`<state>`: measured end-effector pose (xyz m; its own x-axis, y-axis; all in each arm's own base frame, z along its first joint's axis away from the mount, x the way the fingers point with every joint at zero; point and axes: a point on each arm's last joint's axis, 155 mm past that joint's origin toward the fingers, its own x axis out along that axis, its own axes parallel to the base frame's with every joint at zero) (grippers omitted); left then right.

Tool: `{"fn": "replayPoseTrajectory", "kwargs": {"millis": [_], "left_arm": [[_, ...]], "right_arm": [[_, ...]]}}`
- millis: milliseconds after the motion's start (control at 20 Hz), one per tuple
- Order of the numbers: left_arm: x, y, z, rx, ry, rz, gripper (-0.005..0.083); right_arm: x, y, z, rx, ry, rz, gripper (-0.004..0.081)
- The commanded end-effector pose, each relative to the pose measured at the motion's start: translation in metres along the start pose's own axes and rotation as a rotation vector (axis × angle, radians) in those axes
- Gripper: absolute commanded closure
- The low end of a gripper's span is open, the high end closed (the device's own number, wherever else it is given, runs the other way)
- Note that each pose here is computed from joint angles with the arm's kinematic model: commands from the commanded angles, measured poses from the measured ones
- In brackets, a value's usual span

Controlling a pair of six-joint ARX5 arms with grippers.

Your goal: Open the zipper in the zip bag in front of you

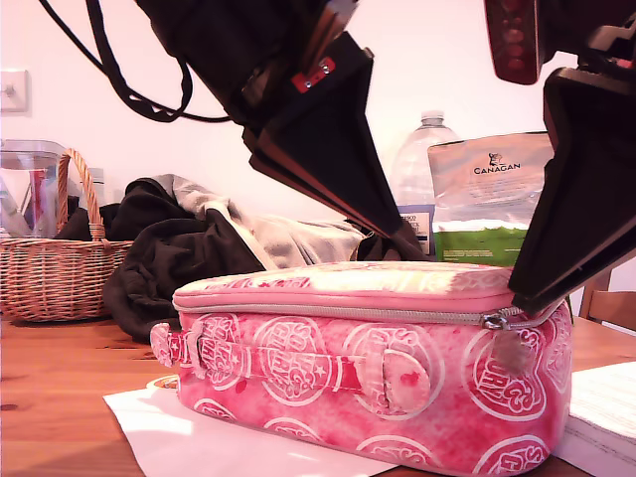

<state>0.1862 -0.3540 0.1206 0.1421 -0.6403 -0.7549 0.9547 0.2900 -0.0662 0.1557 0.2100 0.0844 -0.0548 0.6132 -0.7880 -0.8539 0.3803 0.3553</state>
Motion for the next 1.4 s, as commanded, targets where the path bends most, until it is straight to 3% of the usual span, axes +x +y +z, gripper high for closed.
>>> {"fn": "replayPoseTrajectory", "kwargs": {"millis": [0, 200, 500, 700, 900, 1000, 1150, 1350], "left_arm": [[0.009, -0.005, -0.01, 0.002, 0.021, 0.004, 0.0795], [0.029, -0.023, -0.027, 0.003, -0.03, 0.074, 0.0795], [0.005, -0.032, 0.006, -0.2, -0.4, 0.311, 0.0795], [0.005, -0.038, 0.013, -0.295, -0.515, 0.399, 0.0795], [0.024, -0.033, 0.001, -0.536, -0.533, 0.37, 0.0763], [0.028, -0.028, -0.003, -0.632, -0.551, 0.374, 0.0663], [0.032, -0.032, 0.0, -0.647, -0.558, 0.348, 0.0506], [0.037, -0.04, 0.0, -0.63, -0.521, 0.313, 0.0502]], "right_arm": [[-0.014, -0.005, 0.02, -0.019, -0.053, -0.031, 0.0556], [-0.041, -0.027, 0.034, 0.059, -0.108, -0.097, 0.0557], [-0.071, -0.052, 0.046, 0.142, -0.232, -0.192, 0.0558], [-0.089, -0.065, 0.054, 0.182, -0.295, -0.287, 0.0558], [-0.1, -0.071, 0.058, 0.184, -0.326, -0.352, 0.0558], [-0.103, -0.072, 0.062, 0.179, -0.345, -0.365, 0.0558], [-0.106, -0.074, 0.067, 0.179, -0.366, -0.374, 0.0558], [-0.107, -0.075, 0.07, 0.173, -0.379, -0.379, 0.0558]]}}
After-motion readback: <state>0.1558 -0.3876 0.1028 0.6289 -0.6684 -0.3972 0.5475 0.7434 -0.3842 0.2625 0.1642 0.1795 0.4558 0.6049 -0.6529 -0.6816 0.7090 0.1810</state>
